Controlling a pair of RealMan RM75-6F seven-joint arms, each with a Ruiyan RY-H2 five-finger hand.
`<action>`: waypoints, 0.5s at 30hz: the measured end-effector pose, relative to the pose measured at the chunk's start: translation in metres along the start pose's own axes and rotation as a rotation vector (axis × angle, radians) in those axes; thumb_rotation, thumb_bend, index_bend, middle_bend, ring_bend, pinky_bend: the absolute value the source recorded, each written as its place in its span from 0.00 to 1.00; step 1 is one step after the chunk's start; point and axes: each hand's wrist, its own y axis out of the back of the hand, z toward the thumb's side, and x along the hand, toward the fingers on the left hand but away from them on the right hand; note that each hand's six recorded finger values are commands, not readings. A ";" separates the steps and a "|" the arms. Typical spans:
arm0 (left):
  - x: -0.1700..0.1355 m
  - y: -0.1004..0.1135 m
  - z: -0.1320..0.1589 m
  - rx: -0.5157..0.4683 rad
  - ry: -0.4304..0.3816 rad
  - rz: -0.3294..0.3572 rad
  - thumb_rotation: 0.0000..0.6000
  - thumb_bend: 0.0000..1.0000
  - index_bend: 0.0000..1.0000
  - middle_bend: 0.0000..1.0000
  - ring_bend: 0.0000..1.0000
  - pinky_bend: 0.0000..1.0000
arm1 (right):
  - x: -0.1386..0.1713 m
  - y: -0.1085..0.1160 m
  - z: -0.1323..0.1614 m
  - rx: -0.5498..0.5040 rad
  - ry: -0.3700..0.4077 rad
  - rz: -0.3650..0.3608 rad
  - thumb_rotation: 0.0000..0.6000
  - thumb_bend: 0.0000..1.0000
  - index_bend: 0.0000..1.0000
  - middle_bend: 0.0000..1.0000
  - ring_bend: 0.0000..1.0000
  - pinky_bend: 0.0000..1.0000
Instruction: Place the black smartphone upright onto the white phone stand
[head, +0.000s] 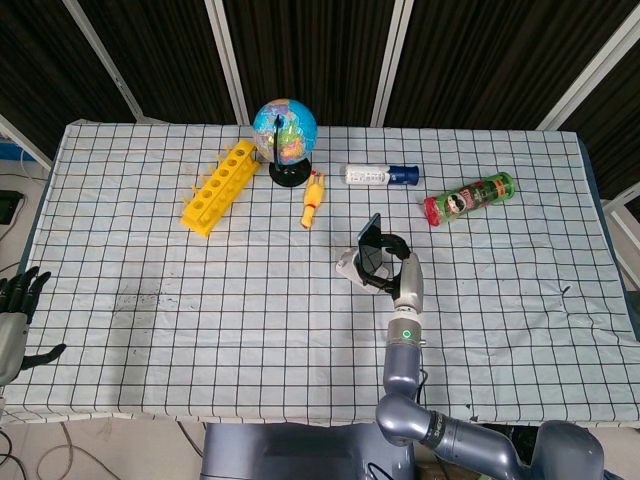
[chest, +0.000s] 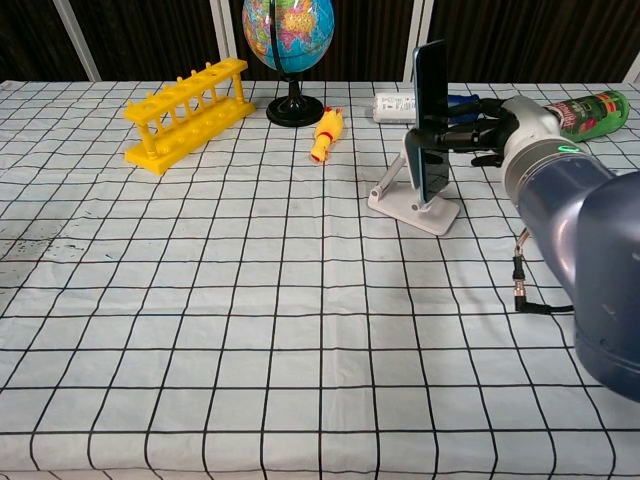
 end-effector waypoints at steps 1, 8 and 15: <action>0.000 0.000 0.000 -0.001 0.000 0.000 1.00 0.01 0.00 0.00 0.00 0.00 | 0.000 0.000 0.000 0.001 0.001 -0.001 1.00 0.47 0.75 0.68 0.26 0.18; 0.000 0.000 0.000 -0.007 0.000 -0.005 1.00 0.01 0.00 0.00 0.00 0.00 | -0.001 0.000 0.004 -0.010 0.020 -0.010 1.00 0.47 0.75 0.68 0.26 0.18; 0.000 0.000 0.000 -0.009 0.001 -0.007 1.00 0.01 0.00 0.00 0.00 0.00 | -0.001 0.000 0.001 -0.011 0.014 -0.008 1.00 0.47 0.75 0.68 0.26 0.18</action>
